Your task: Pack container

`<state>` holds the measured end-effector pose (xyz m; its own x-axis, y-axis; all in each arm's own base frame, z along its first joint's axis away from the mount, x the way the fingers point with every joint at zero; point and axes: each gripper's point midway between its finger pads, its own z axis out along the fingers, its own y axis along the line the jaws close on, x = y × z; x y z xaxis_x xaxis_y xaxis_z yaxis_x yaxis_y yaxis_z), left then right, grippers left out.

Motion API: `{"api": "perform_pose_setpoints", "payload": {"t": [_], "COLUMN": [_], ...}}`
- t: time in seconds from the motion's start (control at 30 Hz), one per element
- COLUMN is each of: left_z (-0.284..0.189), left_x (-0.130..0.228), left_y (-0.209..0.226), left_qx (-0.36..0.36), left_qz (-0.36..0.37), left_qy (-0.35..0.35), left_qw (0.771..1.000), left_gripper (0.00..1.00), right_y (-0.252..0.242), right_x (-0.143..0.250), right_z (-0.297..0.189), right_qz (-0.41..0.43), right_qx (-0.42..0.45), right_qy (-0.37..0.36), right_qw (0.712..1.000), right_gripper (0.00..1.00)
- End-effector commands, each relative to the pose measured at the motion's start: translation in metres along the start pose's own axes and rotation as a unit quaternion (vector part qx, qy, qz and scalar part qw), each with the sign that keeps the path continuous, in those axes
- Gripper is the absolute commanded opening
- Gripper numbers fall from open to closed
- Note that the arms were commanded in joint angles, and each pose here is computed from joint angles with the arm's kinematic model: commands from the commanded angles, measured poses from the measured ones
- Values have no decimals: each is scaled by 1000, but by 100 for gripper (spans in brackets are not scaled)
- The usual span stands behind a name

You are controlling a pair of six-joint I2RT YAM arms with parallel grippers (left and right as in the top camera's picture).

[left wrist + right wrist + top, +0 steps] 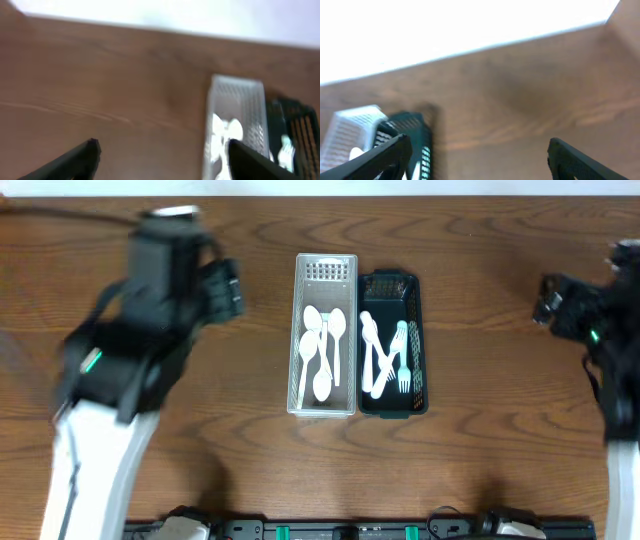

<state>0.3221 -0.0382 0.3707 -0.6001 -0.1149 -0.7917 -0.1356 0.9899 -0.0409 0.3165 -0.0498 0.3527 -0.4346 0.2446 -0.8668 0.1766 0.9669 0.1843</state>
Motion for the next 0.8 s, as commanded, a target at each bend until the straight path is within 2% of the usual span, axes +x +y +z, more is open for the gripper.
{"api": "perform_pose_setpoints", "payload": {"t": [0.0, 0.1, 0.17, 0.4, 0.57, 0.77], "left_z": [-42, -74, -94, -129, -134, -133], "left_x": [-12, -5, 5, 37, 44, 51], "left_y": [39, 62, 75, 93, 96, 97], "left_qx": [-53, -73, -84, -87, -88, -92], "left_qz": [-21, -36, -41, -39, -37, -31], "left_qy": [-57, -80, -86, -79, -74, -59], "left_qw": [997, 993, 992, 992, 993, 994], "left_gripper": [98, 98, 98, 98, 98, 98], "right_y": [15, 20, 23, 28, 28, 24], "right_x": [-11, -17, -20, -22, -20, -1], "right_z": [-42, -82, -105, -145, -147, -140], "right_qz": [-23, -29, -33, -39, -39, -34], "right_qx": [-24, -30, -34, -41, -40, -35], "right_qy": [-48, -95, -124, -176, -175, -135], "right_qw": [998, 995, 991, 983, 983, 990], "right_gripper": [94, 99, 99, 99, 99, 99]}}
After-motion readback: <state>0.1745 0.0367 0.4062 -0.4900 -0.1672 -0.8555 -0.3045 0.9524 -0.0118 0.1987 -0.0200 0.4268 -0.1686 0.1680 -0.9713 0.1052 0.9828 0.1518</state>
